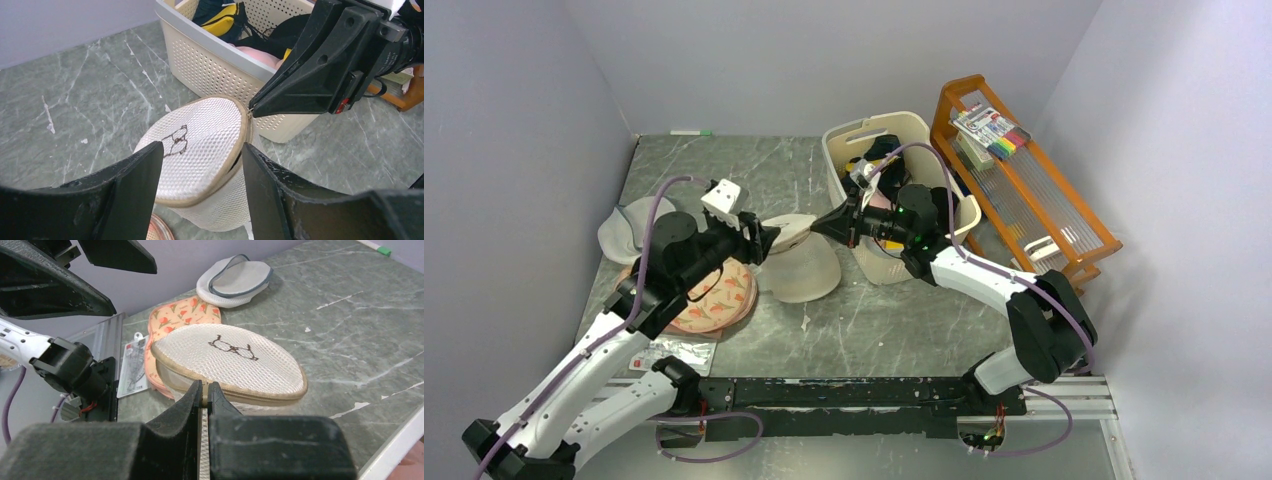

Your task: Unzip the laundry bag and remove the bra

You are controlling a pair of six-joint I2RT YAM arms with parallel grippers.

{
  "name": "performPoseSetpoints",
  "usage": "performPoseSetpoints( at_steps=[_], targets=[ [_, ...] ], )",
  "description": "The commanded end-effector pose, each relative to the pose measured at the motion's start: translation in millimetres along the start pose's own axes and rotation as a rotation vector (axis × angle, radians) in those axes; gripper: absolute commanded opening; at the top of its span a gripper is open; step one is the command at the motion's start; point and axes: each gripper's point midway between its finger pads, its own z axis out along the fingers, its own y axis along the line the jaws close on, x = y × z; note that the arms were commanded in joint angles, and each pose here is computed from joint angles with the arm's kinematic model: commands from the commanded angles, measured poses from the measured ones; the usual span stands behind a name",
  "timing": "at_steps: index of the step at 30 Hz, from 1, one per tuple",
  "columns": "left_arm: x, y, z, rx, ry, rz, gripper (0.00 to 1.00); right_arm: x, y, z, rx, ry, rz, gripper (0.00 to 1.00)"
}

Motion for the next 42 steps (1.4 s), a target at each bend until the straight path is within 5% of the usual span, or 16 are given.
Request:
performPoseSetpoints(
  at_steps=[1, 10, 17, 22, 29, 34, 42],
  targets=[
    [2, -1, 10, 0.016, 0.001, -0.005, 0.70, -13, 1, 4, -0.002, -0.021, -0.036, 0.00],
    [36, -34, 35, 0.211, 0.183, -0.011, 0.73, -11, 9, 10, -0.025, -0.004, -0.049, 0.00],
    [41, -31, 38, 0.193, 0.203, -0.016, 0.65, -8, 11, 12, -0.031, 0.005, -0.060, 0.00],
    [36, -29, 36, 0.180, 0.176, -0.017, 0.75, -5, 12, 13, -0.031, 0.015, -0.058, 0.00],
    [40, -32, 39, 0.197, 0.193, -0.030, 0.73, -3, 17, 13, -0.035, 0.017, -0.056, 0.00],
    [45, -31, 42, 0.194, 0.215, -0.033, 0.68, -4, 22, 12, -0.038, 0.014, -0.074, 0.00],
    [42, -27, 40, 0.166, 0.200, -0.024, 0.38, -2, 23, 9, -0.037, 0.022, -0.088, 0.00]
  ],
)
